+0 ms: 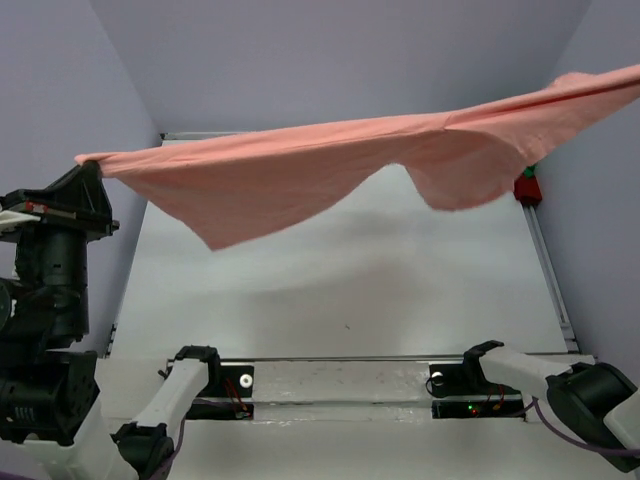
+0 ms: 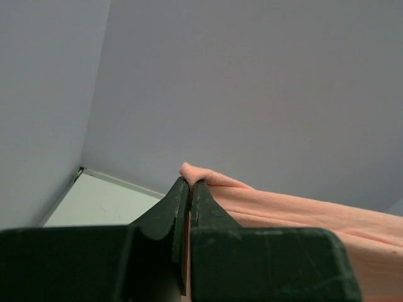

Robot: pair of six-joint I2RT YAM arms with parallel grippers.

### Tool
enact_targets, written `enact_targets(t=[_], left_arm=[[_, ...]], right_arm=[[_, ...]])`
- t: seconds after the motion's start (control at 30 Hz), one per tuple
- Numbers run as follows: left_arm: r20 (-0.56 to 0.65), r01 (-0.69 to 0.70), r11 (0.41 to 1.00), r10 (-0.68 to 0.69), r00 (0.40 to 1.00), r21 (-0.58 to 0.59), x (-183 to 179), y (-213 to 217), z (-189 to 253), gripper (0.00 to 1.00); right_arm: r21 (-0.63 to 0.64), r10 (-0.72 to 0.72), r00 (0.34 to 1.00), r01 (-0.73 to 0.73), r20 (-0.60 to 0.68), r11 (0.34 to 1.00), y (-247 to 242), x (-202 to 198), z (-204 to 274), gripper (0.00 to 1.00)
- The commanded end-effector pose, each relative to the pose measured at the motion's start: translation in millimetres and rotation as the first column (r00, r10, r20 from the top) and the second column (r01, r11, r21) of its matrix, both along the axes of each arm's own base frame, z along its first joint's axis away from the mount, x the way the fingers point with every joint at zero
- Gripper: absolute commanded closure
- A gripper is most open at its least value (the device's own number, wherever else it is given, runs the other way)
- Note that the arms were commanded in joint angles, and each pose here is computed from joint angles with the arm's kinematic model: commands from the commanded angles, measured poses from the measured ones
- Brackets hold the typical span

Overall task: Fold and stack the t-shirts
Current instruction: Flatten out the tshirt, then fold the flattened tshirt in 1/3 of the way

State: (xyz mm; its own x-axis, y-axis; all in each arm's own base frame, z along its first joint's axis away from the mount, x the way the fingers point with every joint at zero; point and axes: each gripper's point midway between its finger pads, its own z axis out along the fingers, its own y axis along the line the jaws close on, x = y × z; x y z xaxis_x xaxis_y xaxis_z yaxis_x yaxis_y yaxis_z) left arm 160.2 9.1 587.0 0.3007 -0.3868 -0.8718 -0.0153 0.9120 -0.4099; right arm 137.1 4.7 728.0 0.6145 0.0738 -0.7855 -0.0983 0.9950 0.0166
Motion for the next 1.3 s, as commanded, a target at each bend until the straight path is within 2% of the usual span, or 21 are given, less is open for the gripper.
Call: enact_targets(t=[0.0,0.13,0.23,0.3,0.37,0.4,0.43,0.47,0.6,0.63,0.7,0.73,0.8,0.83,0.9,0.93,0.97,1.07,1.27], left_arm=[[-0.058,-0.076,0.997,0.075,0.995,-0.006,6,13,-19,1.00],[-0.074,-0.103,0.995,0.103,0.992,0.006,12,18,-19,1.00],[-0.091,-0.110,0.994,0.112,0.990,0.023,23,18,-17,1.00],[-0.166,-0.120,0.992,0.123,0.978,0.027,51,17,-31,1.00],[-0.267,-0.110,0.993,0.116,0.957,0.038,91,11,-58,1.00],[-0.354,-0.107,0.994,0.109,0.929,0.027,119,7,-85,1.00],[-0.373,-0.103,0.994,0.107,0.922,0.031,125,6,-94,1.00],[-0.408,-0.107,0.994,0.103,0.907,0.013,150,3,-112,1.00],[-0.612,-0.149,0.989,0.111,0.783,-0.011,215,0,-224,1.00],[-0.672,-0.156,0.988,0.108,0.733,-0.013,233,-1,-254,1.00],[-0.719,-0.175,0.984,0.108,0.687,-0.020,252,-2,-292,1.00],[-0.766,-0.195,0.981,0.121,0.631,-0.006,265,0,-324,1.00],[-0.805,-0.216,0.976,0.142,0.576,0.017,279,6,-352,1.00],[-0.850,-0.221,0.974,0.156,0.503,0.047,290,8,-387,1.00],[-0.873,-0.206,0.977,0.151,0.463,0.060,306,6,-403,1.00],[-0.905,-0.193,0.977,0.159,0.395,0.088,315,7,-434,1.00],[-0.901,-0.205,0.974,0.176,0.396,0.101,325,10,-431,1.00],[-0.927,-0.166,0.982,0.148,0.344,0.095,344,8,-462,1.00],[-0.939,-0.154,0.981,0.160,0.303,0.118,356,15,-483,1.00]], right_arm=[[0.003,0.069,0.998,-0.069,0.013,0.998,13,2,3,1.00],[0.011,0.096,0.995,-0.096,0.021,0.995,15,-2,6,1.00],[0.002,0.075,0.997,-0.075,-0.023,0.997,21,23,0,1.00],[-0.015,0.043,0.996,-0.045,-0.075,0.999,26,49,-11,1.00],[-0.046,0.004,0.987,-0.011,-0.158,0.999,37,94,-32,1.00],[-0.064,-0.014,0.978,0.000,-0.210,0.998,45,124,-46,1.00],[-0.079,-0.018,0.969,-0.002,-0.246,0.997,52,142,-57,1.00],[-0.103,-0.025,0.954,-0.006,-0.297,0.995,61,165,-74,1.00],[-0.112,0.022,0.890,-0.082,-0.454,0.990,90,247,-143,1.00],[-0.109,0.040,0.864,-0.109,-0.502,0.988,91,273,-167,1.00],[-0.087,0.050,0.813,-0.123,-0.581,0.989,97,304,-207,1.00],[-0.090,0.026,0.792,-0.102,-0.610,0.991,94,318,-224,1.00],[-0.108,0.004,0.732,-0.105,-0.681,0.989,100,349,-268,1.00],[-0.113,-0.013,0.713,-0.093,-0.701,0.989,96,360,-282,1.00],[-0.127,-0.026,0.661,-0.104,-0.750,0.986,98,384,-320,1.00],[-0.128,-0.036,0.643,-0.098,-0.765,0.987,93,392,-332,1.00],[-0.135,-0.039,0.623,-0.107,-0.781,0.985,95,399,-345,1.00],[-0.152,-0.053,0.556,-0.132,-0.829,0.980,96,420,-389,1.00],[-0.126,-0.020,0.457,-0.203,-0.889,0.971,91,441,-447,1.00]])
